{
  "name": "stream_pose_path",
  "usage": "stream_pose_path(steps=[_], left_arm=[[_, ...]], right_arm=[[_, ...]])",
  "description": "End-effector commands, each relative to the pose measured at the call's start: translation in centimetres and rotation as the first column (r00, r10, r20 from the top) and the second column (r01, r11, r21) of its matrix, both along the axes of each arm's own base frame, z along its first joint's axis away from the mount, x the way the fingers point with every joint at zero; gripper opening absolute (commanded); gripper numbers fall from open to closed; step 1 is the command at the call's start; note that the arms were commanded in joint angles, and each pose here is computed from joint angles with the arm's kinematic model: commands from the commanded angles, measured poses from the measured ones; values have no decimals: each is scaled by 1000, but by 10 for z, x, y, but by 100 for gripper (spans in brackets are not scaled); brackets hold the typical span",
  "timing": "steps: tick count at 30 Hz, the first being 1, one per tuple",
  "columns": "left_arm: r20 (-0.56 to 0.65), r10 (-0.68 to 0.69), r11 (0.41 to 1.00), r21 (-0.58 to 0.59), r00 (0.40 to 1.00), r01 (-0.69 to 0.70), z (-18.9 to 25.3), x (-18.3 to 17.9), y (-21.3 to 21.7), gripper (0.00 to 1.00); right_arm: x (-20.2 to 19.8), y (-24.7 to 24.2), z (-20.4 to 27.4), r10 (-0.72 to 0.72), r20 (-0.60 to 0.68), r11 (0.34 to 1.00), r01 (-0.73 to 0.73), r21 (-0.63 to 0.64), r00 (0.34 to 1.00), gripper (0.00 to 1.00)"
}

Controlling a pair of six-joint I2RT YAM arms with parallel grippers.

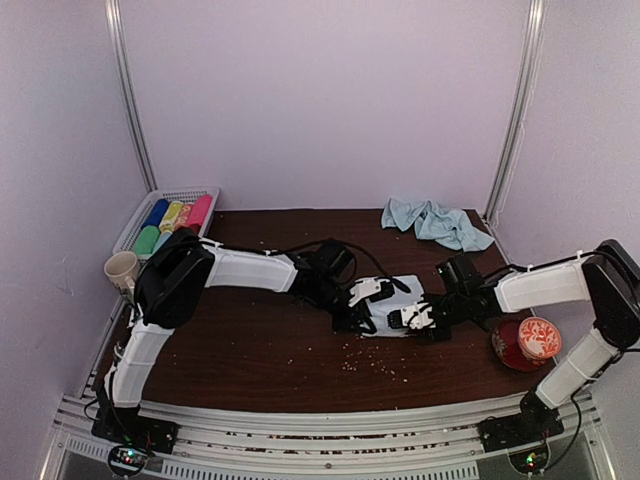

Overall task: Roll the towels
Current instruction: Roll the towel at the center of the board.

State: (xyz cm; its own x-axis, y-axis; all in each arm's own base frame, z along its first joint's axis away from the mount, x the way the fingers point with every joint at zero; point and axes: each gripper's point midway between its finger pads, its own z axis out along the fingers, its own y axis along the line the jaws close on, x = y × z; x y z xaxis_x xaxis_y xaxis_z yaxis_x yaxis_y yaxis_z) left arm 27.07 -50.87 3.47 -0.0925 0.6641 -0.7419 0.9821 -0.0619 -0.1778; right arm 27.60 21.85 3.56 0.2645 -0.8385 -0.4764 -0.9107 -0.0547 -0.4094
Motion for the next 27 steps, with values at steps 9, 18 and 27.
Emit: stream_pose_path(steps=[9, 18, 27], left_arm=[[173, 125, 983, 114, 977, -146, -5, 24, 41, 63], [504, 184, 980, -27, 844, -198, 48, 28, 45, 76], [752, 154, 985, -65, 641, -161, 40, 8, 37, 77]], right_arm=[[-5, 2, -13, -51, -284, 998, 36, -59, 957, 6], [-19, -6, -19, -61, -509, 997, 25, -77, 859, 6], [-21, -6, -21, -98, -711, 995, 49, -89, 696, 8]])
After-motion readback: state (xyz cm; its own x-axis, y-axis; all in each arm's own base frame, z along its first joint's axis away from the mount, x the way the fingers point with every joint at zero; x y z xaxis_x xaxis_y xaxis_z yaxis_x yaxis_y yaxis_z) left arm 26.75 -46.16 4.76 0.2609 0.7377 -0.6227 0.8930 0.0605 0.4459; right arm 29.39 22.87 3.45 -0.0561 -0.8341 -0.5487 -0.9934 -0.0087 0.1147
